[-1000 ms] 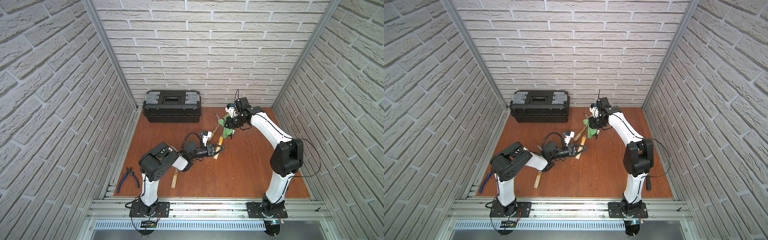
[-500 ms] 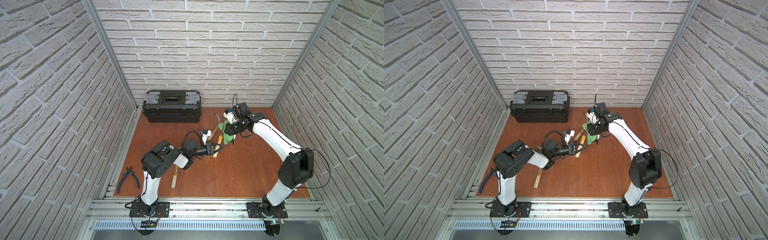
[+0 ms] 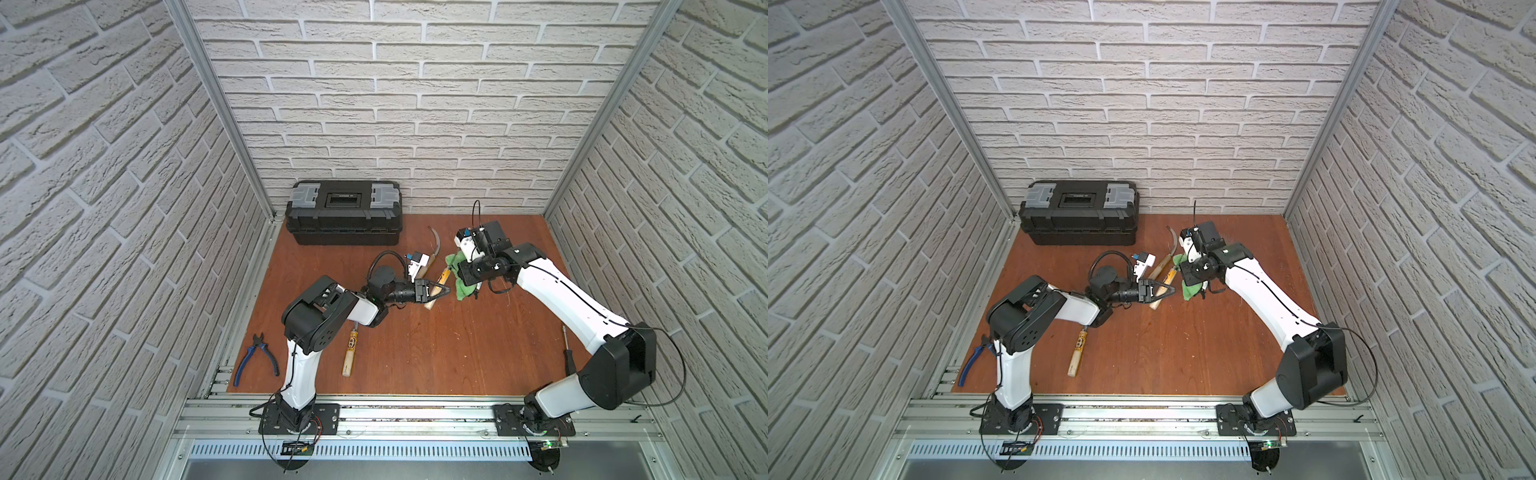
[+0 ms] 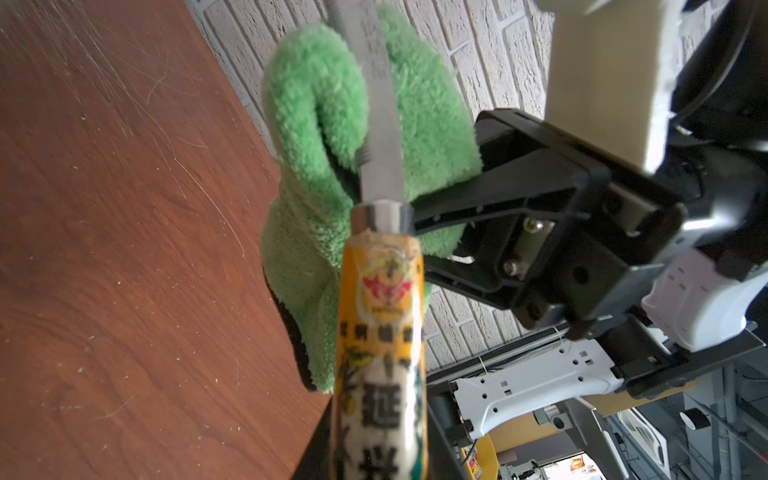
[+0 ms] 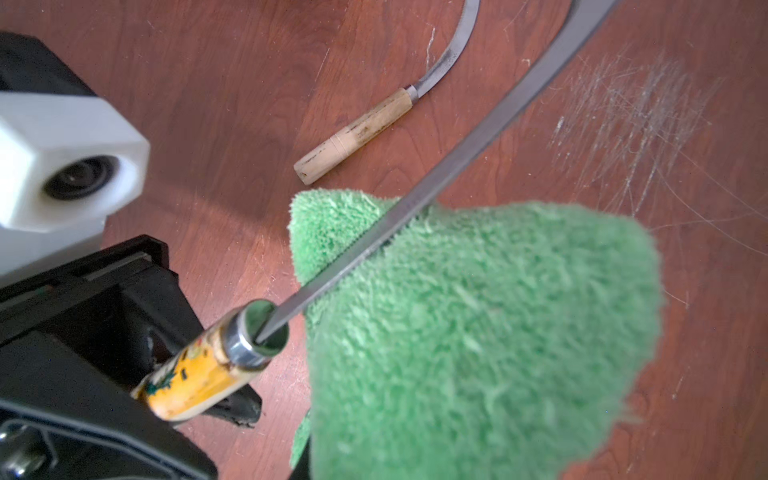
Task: Wipe small sickles with rags
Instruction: Wipe the small sickle.
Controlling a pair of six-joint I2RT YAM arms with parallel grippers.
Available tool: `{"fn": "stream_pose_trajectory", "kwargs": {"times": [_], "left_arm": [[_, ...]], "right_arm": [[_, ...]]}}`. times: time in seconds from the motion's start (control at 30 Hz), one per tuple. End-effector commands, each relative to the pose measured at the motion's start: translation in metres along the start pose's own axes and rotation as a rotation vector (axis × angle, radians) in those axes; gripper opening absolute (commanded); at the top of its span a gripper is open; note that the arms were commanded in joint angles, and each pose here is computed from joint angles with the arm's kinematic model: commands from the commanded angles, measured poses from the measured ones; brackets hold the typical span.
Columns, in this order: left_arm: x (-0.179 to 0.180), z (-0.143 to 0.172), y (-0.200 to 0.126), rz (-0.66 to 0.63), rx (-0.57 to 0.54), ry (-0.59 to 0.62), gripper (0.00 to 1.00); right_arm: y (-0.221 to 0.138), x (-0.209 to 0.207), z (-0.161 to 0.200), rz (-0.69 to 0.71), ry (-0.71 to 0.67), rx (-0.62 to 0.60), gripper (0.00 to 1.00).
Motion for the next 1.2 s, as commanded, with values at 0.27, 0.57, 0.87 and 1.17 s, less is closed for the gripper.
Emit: {"fn": "stream_pose_trajectory", "kwargs": {"times": [0.27,0.57,0.87,1.17], "left_arm": [[-0.003,-0.036,-0.025,-0.112,-0.21,0.069,0.0],[0.008,-0.023,-0.033,-0.203,-0.167,0.064,0.0],[-0.01,0.001,-0.022,-0.595,0.054,0.314,0.0],[-0.026,0.01,-0.015,-0.638,0.103,0.402,0.0]], "right_arm": [[-0.01,0.005,0.044,0.025,0.051,0.201,0.03],[-0.02,0.008,0.026,-0.027,0.091,0.133,0.03],[-0.04,0.014,-0.008,-0.068,0.07,0.093,0.03],[-0.014,0.029,-0.036,-0.085,0.052,0.107,0.03]]}}
Point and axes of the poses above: each gripper's point midway between its finger pads, its own y axis out along the fingers, its own x axis along the line the jaws close on, z = x × y, the point moved 10 cm from there along -y, back along the fingers, and after that the axes turned 7 degrees about -y, right-handed, at the moved point
